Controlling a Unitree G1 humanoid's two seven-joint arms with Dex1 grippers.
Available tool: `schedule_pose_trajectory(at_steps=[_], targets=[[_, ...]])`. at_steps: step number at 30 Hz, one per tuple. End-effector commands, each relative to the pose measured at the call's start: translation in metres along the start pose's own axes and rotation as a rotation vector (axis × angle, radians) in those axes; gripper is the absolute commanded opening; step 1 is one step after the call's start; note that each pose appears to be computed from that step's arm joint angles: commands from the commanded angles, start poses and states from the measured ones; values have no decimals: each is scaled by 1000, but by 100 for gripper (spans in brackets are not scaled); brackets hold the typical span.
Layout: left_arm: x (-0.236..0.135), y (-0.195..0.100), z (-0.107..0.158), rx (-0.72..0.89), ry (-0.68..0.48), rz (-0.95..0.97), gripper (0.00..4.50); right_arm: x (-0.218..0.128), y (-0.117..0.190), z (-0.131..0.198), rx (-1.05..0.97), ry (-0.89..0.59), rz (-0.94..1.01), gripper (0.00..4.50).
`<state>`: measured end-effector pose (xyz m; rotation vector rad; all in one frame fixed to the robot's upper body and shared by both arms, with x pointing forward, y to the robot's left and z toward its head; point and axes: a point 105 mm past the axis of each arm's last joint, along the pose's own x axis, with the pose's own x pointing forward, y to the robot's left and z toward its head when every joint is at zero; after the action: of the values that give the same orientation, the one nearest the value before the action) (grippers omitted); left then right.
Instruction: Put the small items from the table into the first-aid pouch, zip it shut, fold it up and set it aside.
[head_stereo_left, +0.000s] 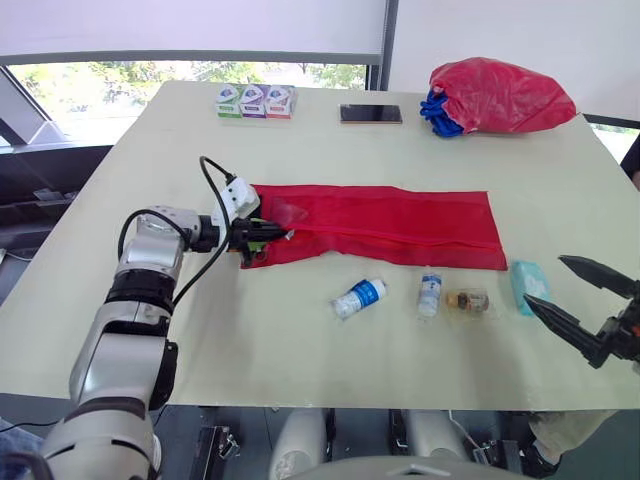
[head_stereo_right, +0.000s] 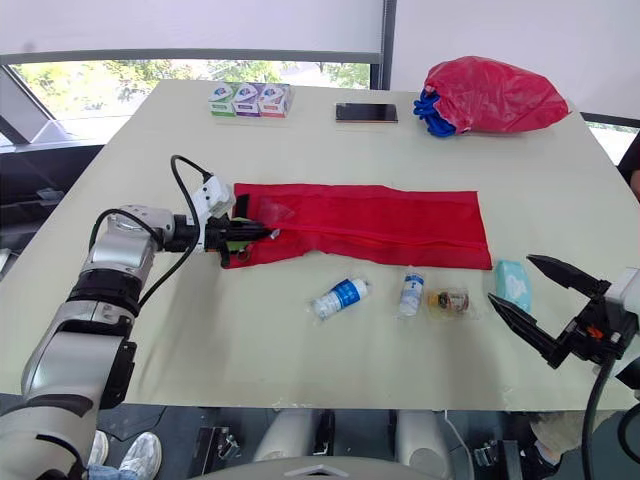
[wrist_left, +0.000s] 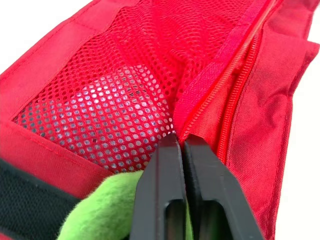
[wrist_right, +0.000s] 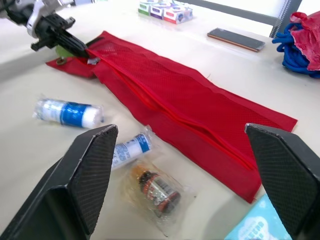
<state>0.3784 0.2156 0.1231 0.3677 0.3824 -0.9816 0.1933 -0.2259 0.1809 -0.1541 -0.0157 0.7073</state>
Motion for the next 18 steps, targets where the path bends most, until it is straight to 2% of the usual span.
schedule_pose_trajectory(at_steps=[1,2,7,11,15,18], targets=[[-17,3,5,-11,-11,-2,150,-1,5,13,-21,-38,36,450],[-19,3,4,-14,-8,-6,219,-1,5,14,-18,-38,40,450],[-34,10,-4,-16,38,36,445,0,7,11,-10,-32,46,450],[-33,8,0,30,45,24,445,2,9,11,-11,-35,53,450],[-9,-15,30,109,-40,-108,445,8,12,16,-20,-54,76,450],[8,-29,46,159,-63,-170,445,12,14,19,-22,-64,88,450]])
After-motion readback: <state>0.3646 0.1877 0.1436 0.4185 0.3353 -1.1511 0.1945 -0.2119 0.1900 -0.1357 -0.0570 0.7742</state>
